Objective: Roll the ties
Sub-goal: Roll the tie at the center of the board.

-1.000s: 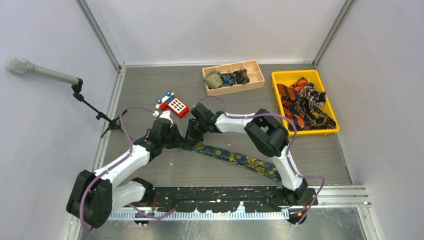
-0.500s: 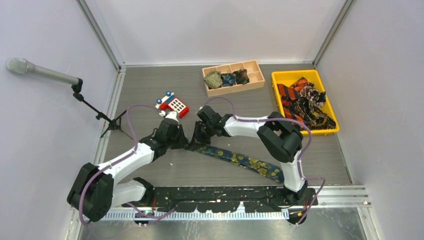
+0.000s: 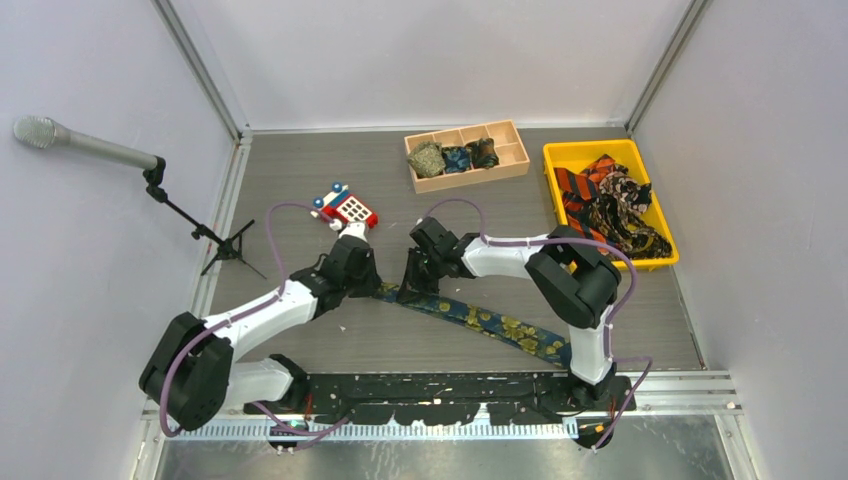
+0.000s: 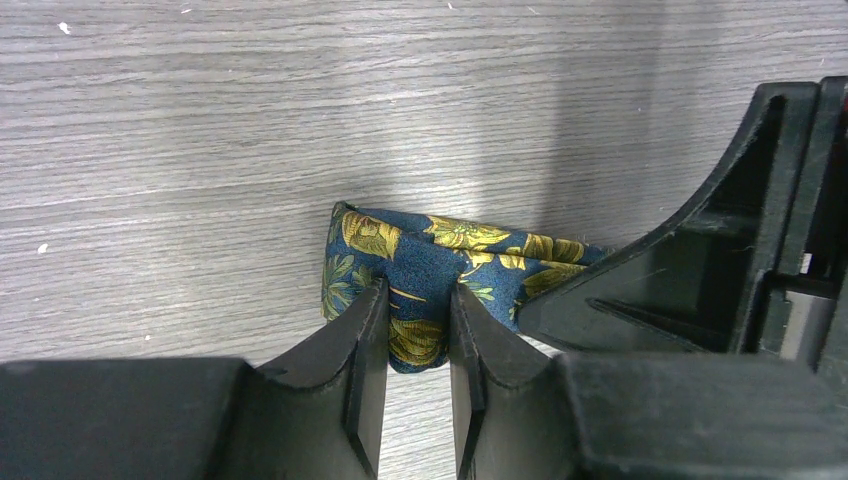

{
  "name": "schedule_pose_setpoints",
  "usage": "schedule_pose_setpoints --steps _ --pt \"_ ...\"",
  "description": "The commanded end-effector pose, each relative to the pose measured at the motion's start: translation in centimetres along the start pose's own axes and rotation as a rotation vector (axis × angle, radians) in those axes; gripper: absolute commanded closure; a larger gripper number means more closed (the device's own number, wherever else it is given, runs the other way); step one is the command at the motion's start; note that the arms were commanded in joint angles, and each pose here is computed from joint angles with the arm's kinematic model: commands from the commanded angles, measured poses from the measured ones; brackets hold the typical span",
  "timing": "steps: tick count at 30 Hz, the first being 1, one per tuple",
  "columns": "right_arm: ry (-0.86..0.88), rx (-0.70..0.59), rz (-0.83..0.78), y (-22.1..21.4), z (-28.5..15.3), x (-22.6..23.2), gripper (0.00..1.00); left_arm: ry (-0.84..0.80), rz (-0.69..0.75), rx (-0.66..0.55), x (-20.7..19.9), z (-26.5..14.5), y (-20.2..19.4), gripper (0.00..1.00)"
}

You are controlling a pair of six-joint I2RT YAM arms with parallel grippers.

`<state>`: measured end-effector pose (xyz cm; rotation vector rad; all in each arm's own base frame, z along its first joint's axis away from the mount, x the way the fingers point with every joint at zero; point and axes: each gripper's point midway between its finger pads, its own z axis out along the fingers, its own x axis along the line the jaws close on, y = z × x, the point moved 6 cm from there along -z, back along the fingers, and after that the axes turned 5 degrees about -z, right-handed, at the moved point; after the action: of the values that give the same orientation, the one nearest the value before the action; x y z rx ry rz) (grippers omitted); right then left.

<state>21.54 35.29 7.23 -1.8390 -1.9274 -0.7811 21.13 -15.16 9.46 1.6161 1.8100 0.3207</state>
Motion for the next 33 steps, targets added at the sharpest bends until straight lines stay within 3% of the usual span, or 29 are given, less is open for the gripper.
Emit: schedule_pose_setpoints --steps 1,10,17,22,33 --pt "-0.006 -0.017 -0.026 0.4 0.8 -0.3 0.87 0.044 0.019 0.063 0.4 0.1 -1.3 0.73" --pt "-0.018 -0.008 -0.023 0.2 1.3 -0.8 0.87 0.016 0.021 0.078 -0.4 -0.3 -1.5 0.56" --pt "-0.017 -0.007 -0.025 0.2 1.4 -0.8 0.87 -0.054 0.017 0.107 -1.3 -0.6 -1.7 0.5" --pt "-0.015 -0.011 -0.023 0.3 1.2 -0.7 0.87 -0.122 0.02 0.124 -2.1 -0.9 -1.7 0.51" --pt "-0.008 -0.022 -0.032 0.6 0.8 -0.2 0.87 -0.19 0.006 0.154 -2.7 -0.6 -2.5 0.64"
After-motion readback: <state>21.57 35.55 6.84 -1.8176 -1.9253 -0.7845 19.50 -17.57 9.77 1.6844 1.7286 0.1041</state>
